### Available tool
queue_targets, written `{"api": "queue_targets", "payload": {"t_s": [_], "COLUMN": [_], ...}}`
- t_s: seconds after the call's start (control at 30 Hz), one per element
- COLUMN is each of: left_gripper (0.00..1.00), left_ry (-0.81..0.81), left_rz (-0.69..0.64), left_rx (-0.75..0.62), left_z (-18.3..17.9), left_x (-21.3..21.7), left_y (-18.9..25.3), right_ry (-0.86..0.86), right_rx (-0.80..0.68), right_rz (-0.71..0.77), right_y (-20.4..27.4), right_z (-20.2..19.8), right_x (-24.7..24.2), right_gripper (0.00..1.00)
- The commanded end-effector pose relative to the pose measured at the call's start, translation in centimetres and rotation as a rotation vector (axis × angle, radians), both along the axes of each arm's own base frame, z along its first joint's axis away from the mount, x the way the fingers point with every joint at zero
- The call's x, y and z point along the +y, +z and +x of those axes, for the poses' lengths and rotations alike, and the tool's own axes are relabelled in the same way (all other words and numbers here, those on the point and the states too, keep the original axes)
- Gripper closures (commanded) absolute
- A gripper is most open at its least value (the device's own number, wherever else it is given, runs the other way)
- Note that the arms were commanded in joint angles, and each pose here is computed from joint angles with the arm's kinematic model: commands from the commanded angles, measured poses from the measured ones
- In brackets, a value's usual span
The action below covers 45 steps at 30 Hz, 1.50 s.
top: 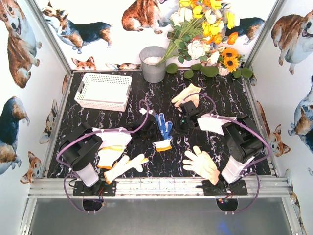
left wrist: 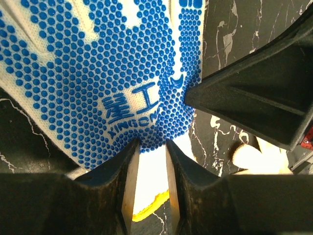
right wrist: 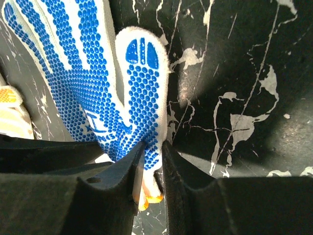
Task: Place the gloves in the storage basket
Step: Adjust the glove at the center of the board, then pick up the glove from the center of the board.
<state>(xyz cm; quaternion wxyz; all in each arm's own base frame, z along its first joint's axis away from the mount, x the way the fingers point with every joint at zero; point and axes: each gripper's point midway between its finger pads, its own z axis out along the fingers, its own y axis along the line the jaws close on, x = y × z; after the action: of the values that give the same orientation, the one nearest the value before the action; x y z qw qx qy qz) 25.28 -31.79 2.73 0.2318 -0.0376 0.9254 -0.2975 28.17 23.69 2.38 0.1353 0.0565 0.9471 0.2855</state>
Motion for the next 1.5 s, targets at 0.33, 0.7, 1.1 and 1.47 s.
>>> {"api": "queue_targets", "payload": {"t_s": [0.33, 0.7, 1.1, 1.47], "left_gripper": [0.50, 0.41, 0.58, 0.77], "left_ry": [0.030, 0.085, 0.110, 0.104], "left_rz": [0.030, -0.054, -0.138, -0.121], "left_rx": [-0.116, -0.050, 0.043, 0.077], "left_z": [1.3, -1.2, -2.9, -3.4], "left_x": [1.4, 2.9, 2.9, 3.0], "left_y": [5.9, 5.6, 2.3, 0.3], "right_ry": [0.017, 0.041, 0.055, 0.051], "right_rx": [-0.169, -0.092, -0.016, 0.020], "right_rz": [-0.012, 0.154, 0.200, 0.172], "right_y": [6.1, 6.8, 3.9, 1.4], "right_z": [1.0, -4.1, -5.5, -5.4], "right_x": [-1.0, -0.4, 1.3, 1.3], "right_gripper": [0.57, 0.48, 0.46, 0.56]}}
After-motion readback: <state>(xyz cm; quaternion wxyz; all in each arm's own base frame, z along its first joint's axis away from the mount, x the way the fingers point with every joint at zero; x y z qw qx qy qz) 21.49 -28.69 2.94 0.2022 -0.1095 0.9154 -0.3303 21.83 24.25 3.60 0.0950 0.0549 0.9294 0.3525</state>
